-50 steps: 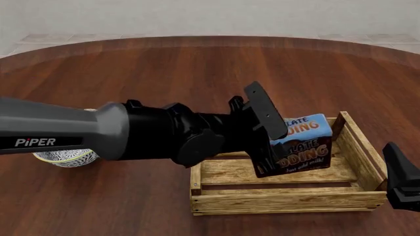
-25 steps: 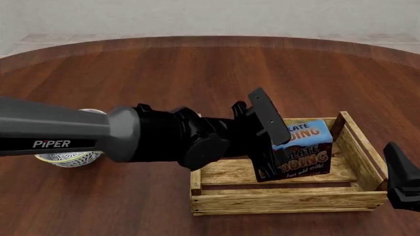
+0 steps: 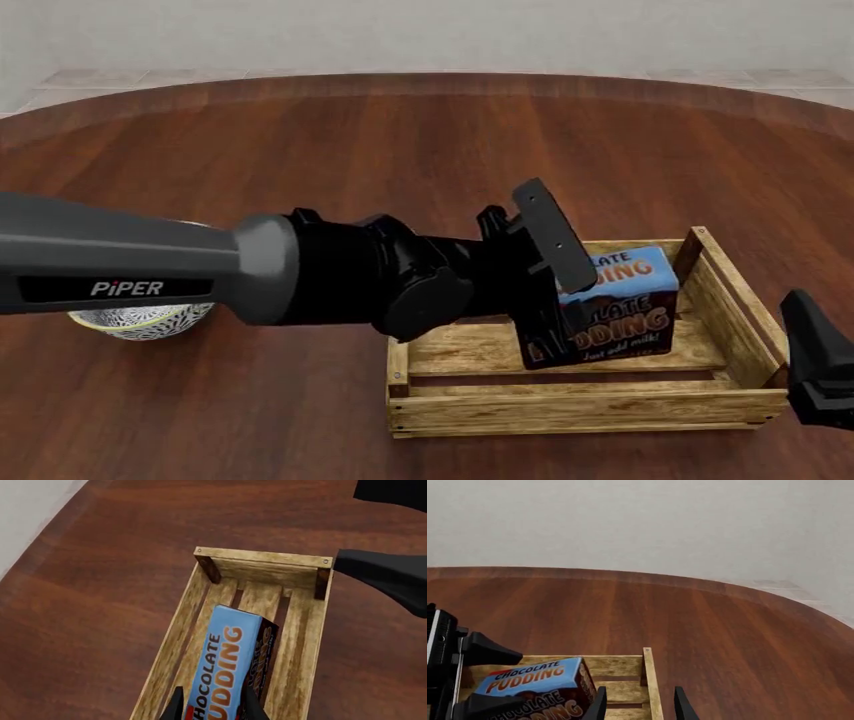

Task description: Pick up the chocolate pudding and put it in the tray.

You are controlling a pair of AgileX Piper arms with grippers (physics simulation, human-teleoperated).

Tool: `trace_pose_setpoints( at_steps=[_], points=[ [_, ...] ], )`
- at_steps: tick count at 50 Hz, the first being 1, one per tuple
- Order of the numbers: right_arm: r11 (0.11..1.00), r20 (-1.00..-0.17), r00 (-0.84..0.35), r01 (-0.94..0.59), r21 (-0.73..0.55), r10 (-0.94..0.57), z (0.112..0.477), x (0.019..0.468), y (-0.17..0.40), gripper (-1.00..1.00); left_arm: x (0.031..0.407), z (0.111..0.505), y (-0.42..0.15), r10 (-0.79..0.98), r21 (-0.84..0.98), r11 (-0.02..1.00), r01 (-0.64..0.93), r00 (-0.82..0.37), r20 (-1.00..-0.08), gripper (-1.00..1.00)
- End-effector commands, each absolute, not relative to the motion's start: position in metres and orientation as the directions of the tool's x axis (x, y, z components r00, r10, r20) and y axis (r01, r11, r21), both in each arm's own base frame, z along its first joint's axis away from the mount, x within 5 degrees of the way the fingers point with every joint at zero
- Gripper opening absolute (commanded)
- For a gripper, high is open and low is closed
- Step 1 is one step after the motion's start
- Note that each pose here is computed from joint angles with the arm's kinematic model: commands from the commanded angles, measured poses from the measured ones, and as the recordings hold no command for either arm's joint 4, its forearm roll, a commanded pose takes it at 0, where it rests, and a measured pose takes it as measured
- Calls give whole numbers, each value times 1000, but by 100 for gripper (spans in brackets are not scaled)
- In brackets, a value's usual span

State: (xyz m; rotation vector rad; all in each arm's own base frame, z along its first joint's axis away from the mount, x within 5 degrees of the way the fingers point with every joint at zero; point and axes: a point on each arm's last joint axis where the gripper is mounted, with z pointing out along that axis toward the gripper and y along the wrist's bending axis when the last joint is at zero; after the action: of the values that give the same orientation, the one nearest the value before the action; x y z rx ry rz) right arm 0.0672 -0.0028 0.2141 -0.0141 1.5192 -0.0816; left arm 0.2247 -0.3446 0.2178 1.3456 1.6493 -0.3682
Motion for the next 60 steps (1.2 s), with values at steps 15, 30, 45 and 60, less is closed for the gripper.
trace_pose_setpoints(
  at_steps=[15,30,45,60],
  points=[
    [997,-997,49,48,-56,-58,214,67,-3,100,227,212,-351,612,319,338,885,51,-789,-100],
    [997,-997,50,50,-51,-54,215,68,-3,100,227,204,-357,627,312,325,893,43,-778,-100],
    [998,-998,49,52,-46,-49,214,68,-3,100,224,197,-363,633,309,313,898,45,-773,-100],
    [998,-998,49,55,-43,-46,214,69,-4,100,225,193,-367,635,299,315,901,34,-772,-100]
  ],
)
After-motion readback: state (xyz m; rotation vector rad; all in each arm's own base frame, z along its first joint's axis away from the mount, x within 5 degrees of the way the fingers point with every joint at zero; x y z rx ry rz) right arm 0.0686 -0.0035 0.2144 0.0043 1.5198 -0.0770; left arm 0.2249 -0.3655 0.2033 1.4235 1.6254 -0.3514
